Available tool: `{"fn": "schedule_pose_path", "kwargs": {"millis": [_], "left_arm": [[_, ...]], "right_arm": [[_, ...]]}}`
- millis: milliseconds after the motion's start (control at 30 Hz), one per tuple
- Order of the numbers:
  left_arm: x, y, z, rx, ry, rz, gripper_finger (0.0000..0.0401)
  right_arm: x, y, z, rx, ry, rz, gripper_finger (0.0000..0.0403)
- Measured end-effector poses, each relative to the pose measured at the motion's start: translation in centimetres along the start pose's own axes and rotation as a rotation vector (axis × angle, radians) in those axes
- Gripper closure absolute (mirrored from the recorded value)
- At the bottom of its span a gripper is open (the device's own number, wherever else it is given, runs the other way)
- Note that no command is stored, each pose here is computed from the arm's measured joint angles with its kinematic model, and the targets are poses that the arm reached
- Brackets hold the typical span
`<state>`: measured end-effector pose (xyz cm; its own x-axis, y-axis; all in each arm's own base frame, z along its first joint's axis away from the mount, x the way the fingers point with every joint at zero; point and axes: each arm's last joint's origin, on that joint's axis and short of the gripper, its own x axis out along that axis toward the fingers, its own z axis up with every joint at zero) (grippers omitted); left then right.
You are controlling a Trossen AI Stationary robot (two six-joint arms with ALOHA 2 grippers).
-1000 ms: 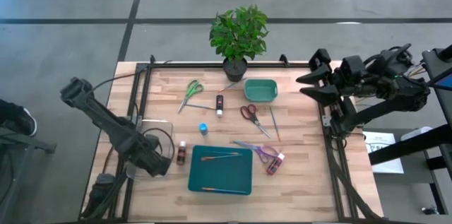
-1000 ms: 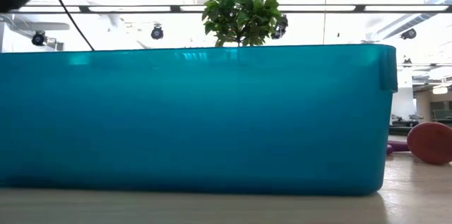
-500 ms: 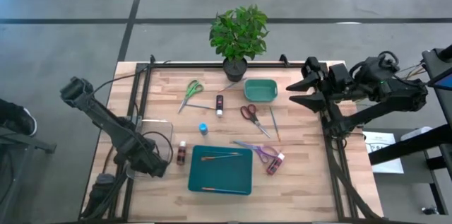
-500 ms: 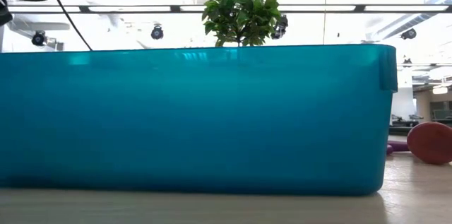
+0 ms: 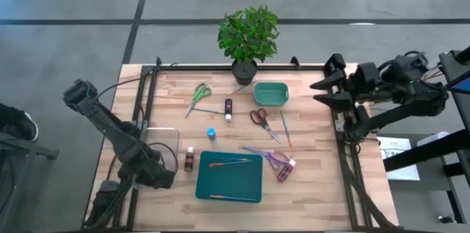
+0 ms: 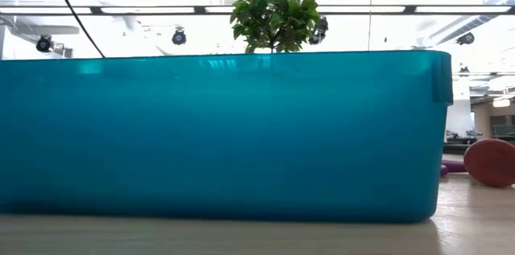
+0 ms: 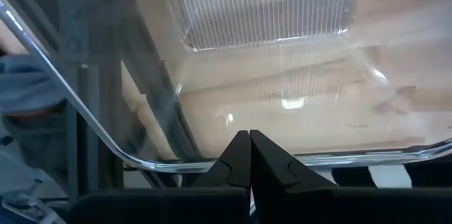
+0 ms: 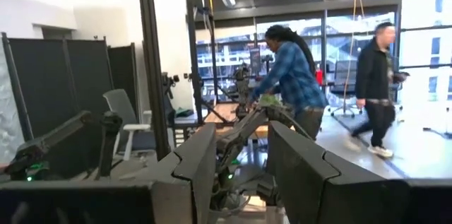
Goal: Pick & Place Paint Supplies
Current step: Adjust the transparent bin
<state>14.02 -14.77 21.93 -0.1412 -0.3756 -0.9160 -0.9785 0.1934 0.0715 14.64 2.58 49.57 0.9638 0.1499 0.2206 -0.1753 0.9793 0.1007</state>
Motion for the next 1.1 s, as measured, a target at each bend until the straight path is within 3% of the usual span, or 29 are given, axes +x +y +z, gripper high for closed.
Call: {"fn": "schedule_pose_path", "kwargs": {"millis": [400, 1100], "left_arm": [[0.3, 0.1, -1.1, 0.026, 0.064, -0.006, 0.0401], [0.2, -0.4, -1.4, 0.051, 0.08, -0.066, 0.0401]], "right_arm": [[-1.7, 0.1, 0.9, -0.013, -0.045, 0.004, 0.0274], [-1.5, 0.0, 0.3, -0.023, -0.022, 0.0, 0.0274]]}}
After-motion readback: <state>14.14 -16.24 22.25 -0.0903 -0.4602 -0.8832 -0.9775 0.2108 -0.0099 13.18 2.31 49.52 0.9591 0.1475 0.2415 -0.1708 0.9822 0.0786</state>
